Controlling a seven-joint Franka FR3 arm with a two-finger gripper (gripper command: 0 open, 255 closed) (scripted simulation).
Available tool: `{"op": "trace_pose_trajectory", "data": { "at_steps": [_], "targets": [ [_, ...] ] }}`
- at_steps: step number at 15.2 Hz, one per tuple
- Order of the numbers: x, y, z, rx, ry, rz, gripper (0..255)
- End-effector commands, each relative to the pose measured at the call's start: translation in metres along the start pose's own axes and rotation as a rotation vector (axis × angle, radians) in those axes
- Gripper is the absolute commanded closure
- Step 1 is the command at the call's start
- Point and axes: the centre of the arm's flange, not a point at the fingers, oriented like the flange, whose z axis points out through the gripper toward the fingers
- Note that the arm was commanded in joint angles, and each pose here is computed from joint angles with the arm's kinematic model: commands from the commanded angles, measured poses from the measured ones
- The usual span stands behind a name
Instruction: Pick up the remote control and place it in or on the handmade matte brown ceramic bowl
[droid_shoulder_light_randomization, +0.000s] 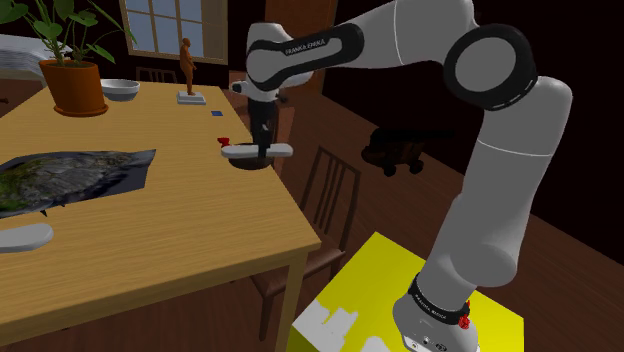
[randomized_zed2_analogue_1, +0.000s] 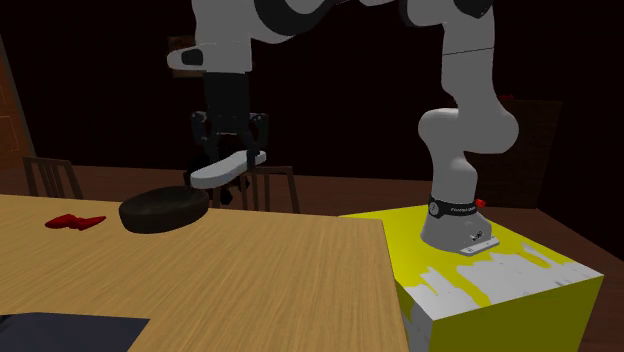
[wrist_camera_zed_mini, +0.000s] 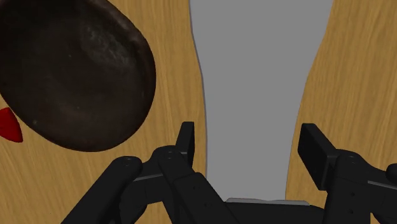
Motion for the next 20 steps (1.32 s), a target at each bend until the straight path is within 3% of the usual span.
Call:
{"op": "trace_pose_trajectory", "data": {
  "at_steps": [1,12,20],
  "targets": [
    [-0.003,0.028,0.000,-0.001,0.000,-0.001,255],
    [-0.020,0.172,0.000,-0.001,0.000,-0.001,255],
    [-0.020,0.171,0.042,-0.001,0.000,-0.001,255]
  ]
}}
